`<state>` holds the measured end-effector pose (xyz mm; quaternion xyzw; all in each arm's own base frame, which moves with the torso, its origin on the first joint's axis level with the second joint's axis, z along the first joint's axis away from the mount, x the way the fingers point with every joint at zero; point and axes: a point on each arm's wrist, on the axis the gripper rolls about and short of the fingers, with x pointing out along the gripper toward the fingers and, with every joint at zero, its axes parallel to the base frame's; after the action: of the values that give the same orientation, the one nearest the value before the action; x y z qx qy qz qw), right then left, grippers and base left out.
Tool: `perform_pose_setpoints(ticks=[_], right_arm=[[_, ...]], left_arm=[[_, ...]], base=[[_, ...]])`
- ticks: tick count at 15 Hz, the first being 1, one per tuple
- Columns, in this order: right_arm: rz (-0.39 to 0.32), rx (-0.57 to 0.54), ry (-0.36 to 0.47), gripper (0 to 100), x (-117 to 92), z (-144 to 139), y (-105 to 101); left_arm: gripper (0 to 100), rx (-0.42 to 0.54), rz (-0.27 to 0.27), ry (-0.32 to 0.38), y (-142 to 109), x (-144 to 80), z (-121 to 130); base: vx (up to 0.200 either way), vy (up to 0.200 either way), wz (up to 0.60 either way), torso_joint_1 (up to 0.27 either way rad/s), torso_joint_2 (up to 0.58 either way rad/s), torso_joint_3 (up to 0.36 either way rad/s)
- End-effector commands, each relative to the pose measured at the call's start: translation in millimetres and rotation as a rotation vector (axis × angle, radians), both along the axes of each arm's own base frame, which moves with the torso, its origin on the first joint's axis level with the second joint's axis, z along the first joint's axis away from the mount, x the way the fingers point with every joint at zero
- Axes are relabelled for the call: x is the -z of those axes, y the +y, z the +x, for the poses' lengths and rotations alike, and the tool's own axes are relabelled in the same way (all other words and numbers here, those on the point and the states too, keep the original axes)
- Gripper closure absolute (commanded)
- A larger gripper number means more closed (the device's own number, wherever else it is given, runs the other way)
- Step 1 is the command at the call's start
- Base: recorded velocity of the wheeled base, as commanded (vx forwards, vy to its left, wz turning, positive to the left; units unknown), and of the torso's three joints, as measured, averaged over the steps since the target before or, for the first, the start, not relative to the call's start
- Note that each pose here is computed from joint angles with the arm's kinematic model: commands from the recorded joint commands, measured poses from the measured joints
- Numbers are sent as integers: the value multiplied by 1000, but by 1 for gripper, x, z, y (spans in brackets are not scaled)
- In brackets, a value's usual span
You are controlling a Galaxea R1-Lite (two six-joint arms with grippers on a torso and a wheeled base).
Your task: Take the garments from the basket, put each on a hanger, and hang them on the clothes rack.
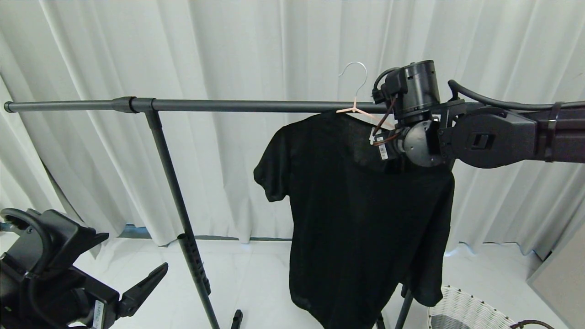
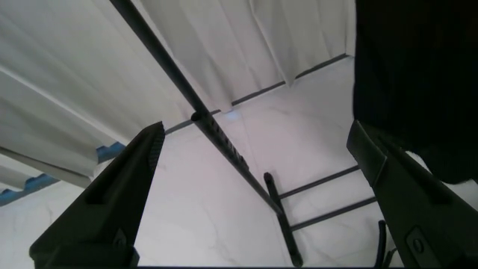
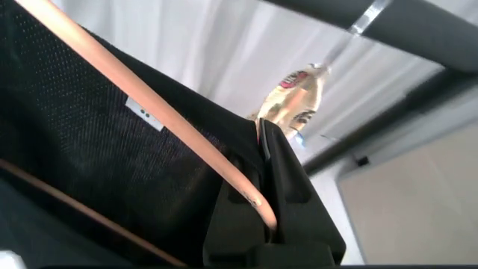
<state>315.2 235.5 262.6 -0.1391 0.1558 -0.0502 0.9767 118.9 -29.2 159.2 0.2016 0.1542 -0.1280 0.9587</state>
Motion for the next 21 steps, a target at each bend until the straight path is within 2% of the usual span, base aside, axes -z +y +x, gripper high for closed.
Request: perform_pose_setpoints(ticks=[1, 8, 21], right_arm=[[-12, 24, 7, 100, 4, 4, -3], [-63, 48, 68, 100, 31, 22, -1], [-87, 23, 93, 100, 37, 18, 8]], left_arm=[[0, -1, 1, 2, 0, 1, 0], [0, -1, 2, 11, 0, 2, 0], [0, -3, 0, 9, 0, 3, -1]], base=[[0, 0, 0, 0, 0, 0], [0, 0, 0, 0, 0, 0], [0, 0, 0, 0, 0, 0]])
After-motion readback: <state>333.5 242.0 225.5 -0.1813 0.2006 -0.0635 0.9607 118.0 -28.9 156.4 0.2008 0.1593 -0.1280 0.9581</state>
